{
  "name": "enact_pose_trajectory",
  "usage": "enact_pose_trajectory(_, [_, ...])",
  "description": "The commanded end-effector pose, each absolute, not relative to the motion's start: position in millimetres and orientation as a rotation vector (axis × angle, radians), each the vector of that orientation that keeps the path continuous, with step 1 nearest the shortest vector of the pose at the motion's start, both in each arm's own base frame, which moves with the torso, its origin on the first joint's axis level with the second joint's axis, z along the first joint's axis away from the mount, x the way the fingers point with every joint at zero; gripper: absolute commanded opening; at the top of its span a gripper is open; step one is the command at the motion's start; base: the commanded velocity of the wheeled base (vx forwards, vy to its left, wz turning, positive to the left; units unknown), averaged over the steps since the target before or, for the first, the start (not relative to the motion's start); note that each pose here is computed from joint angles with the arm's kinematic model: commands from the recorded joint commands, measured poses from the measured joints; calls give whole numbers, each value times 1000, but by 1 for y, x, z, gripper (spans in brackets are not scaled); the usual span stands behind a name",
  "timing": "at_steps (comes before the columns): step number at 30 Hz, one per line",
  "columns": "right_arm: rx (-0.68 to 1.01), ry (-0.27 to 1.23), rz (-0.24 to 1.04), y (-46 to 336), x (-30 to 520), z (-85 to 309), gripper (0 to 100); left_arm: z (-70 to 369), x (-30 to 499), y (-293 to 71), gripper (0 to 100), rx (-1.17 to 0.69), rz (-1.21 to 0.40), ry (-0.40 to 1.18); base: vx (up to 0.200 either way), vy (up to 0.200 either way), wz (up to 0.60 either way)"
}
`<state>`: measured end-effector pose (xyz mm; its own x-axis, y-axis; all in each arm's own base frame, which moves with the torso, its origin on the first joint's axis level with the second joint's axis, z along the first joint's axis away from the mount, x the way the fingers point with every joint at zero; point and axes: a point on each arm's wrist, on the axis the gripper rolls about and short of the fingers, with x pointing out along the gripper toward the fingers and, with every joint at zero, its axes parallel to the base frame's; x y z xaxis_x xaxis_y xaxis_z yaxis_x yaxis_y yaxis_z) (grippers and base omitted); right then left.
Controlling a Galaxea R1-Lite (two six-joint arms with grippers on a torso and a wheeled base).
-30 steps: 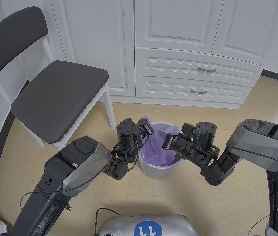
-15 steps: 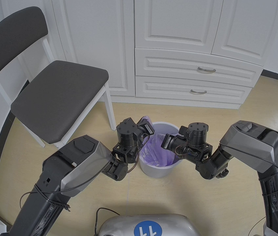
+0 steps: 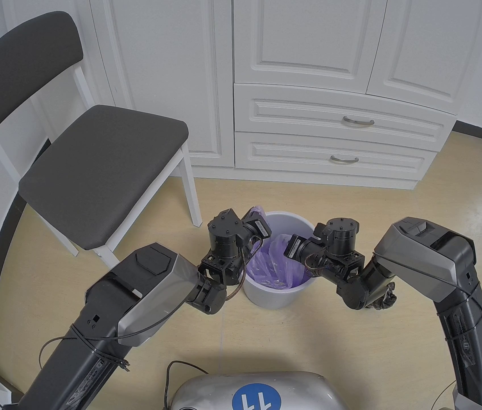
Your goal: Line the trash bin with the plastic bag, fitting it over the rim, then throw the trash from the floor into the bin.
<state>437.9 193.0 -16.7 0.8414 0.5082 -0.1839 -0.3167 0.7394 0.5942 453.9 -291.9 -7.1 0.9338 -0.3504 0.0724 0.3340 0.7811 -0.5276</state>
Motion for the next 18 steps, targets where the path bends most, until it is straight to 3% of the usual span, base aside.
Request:
enact_pose_trajectory(1, [579,360,445,191,441,-29,0,-19,460,-295,0,-557,-366,45,0,0,0])
enact_pose_trajectory(10, [577,333,433,196,440,-37,0,-51,470,-295,0,-548,-343,70,0,0,0])
enact_pose_trajectory(18, [560,320,433,198,438,-30,0,-41,476,-289,0,-559,-326,35,0,0,0])
